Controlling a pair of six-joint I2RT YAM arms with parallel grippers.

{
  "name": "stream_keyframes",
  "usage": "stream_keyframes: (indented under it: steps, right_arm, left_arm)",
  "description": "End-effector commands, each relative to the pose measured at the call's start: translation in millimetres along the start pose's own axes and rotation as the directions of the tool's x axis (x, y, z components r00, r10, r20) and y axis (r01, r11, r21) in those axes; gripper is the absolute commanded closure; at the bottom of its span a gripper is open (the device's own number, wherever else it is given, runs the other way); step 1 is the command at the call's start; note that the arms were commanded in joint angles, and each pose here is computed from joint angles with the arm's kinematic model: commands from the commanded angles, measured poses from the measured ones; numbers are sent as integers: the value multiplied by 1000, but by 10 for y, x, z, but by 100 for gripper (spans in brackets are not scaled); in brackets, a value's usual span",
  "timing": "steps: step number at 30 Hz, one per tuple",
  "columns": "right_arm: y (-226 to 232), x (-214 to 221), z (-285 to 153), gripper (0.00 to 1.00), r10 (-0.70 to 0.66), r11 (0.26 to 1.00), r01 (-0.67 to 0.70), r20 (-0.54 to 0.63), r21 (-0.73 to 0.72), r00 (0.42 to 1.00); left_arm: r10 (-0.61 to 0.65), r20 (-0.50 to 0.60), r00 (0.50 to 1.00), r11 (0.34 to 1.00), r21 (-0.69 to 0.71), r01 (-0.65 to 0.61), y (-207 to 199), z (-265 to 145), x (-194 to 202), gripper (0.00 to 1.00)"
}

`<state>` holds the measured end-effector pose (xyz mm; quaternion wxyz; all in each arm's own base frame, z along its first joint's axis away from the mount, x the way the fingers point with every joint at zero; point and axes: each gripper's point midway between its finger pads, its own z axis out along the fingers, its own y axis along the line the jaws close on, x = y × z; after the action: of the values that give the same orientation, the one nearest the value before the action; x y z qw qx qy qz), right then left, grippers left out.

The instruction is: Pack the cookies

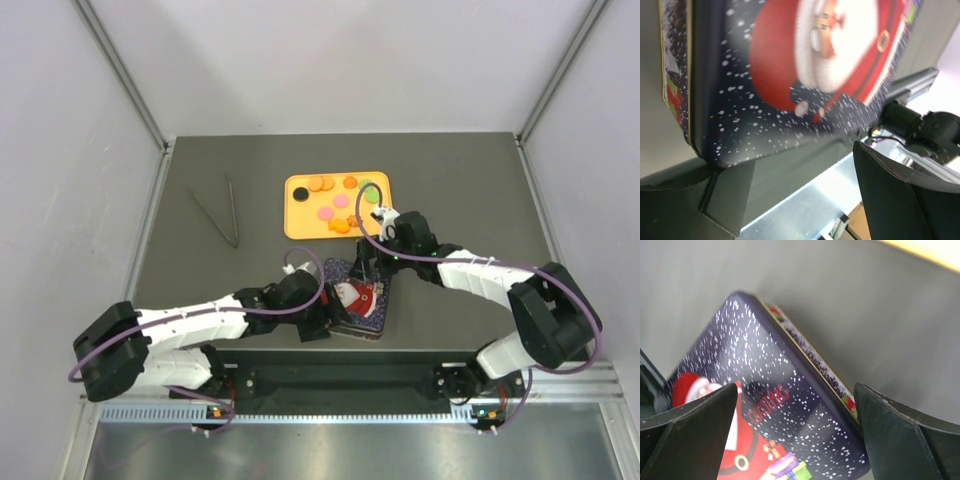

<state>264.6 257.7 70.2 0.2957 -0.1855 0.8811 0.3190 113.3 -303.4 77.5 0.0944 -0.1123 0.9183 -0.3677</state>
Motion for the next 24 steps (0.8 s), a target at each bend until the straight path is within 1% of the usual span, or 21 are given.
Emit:
stream_keyframes:
  steps: [1,5,6,8,9,11,13,14,15,19,22,23,24]
  right_arm:
    - [109,-40,-86,0,-13,999,15,51,-37,999]
    - [135,62,-133,0,10,999,-8,45,-49,999]
    - [132,100,-146,0,15,999,-13,47,-51,999]
    - [148,139,-164,0,35,998,-32,46,-59,998]
    - [162,165,-179,0,39,997,-36,48,-64,998]
    - [184,203,-188,0,51,997,-48,47,-66,998]
    - [199,239,-202,0,58,996,-55,46,-66,997]
    - [220,254,-200,0,59,996,-56,46,-63,997]
    - [235,268,-208,0,58,997,-55,48,-63,997]
    - [282,315,-193,0,55,998,-53,48,-47,997]
    - [388,365,-147,0,44,998,-42,33,-52,998]
    - [393,381,-122,0,53,998,-52,26,-41,998]
    - [410,385,-110,0,52,998,-51,24,-38,998]
  left_arm:
    - [7,87,996,1000,11,-8,-64,49,-200,17]
    - [21,122,992,1000,4,-21,-88,48,-399,18]
    - [10,141,990,1000,2,-10,-92,41,-513,18]
    - [26,144,989,1000,1,-26,-93,42,-610,19]
    - [17,161,987,1000,11,-19,-125,28,-733,20]
    - [35,141,989,999,10,-37,-116,60,-796,22]
    - [47,148,988,999,20,-51,-158,69,-929,24]
    - [51,121,991,998,18,-53,-148,117,-919,24]
    - [56,124,991,998,20,-59,-191,119,-968,25]
    - [68,103,992,998,5,-69,-155,200,-999,28]
    - [59,93,994,998,-5,-59,-95,252,-1014,35]
    - [55,90,994,998,-9,-55,-66,264,-1011,42]
    - [54,89,995,999,-13,-53,-46,274,-1007,45]
